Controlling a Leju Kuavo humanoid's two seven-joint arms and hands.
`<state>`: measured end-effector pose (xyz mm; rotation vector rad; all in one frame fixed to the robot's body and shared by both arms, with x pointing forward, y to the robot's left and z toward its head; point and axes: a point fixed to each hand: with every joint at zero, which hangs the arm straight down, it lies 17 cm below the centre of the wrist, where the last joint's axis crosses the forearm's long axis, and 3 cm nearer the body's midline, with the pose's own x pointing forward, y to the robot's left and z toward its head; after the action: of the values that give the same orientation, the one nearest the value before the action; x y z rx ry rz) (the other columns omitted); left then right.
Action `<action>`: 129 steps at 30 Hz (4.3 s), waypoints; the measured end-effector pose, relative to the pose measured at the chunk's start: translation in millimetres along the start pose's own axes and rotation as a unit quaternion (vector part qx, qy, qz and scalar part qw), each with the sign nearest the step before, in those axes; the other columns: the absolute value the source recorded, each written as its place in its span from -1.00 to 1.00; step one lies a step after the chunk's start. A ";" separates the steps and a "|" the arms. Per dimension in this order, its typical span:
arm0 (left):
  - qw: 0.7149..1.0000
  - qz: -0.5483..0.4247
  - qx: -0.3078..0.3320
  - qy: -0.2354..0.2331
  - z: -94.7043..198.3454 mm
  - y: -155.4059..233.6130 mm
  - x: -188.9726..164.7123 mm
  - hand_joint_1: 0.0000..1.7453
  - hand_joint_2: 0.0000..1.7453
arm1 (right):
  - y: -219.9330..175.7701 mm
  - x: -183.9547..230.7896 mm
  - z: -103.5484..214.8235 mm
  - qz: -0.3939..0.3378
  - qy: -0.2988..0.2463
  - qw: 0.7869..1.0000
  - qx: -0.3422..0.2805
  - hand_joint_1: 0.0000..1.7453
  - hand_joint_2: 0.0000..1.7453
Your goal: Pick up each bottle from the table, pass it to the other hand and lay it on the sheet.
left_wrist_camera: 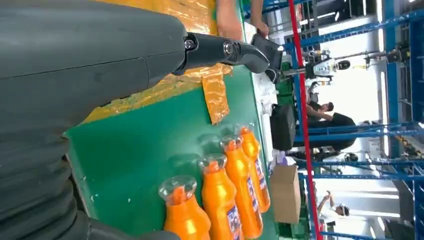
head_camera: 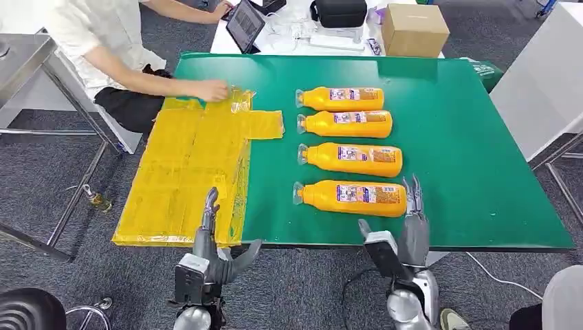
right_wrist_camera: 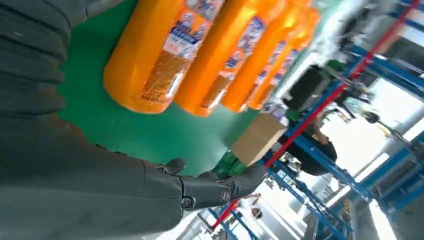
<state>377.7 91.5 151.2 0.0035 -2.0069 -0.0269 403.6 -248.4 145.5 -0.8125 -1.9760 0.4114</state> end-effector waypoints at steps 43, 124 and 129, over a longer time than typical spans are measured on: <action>0.997 0.052 -0.052 0.000 -25.5 -43.2 6.7 -1.00 1.00 | 85.0 -93.8 -17.6 0.152 -0.001 0.951 0.271 -1.00 1.00; 0.975 0.174 0.106 0.092 13.6 19.4 -17.7 -1.00 1.00 | 54.7 -1.0 8.3 -0.193 0.037 0.965 0.176 1.00 1.00; 0.964 0.215 0.108 0.111 15.8 21.9 -23.1 -1.00 1.00 | 50.2 5.1 8.4 -0.226 0.040 0.961 0.154 1.00 1.00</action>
<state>373.3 114.0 124.1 -0.2779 -1.7410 0.4514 413.5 -208.1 115.5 -0.1675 -1.8868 0.3925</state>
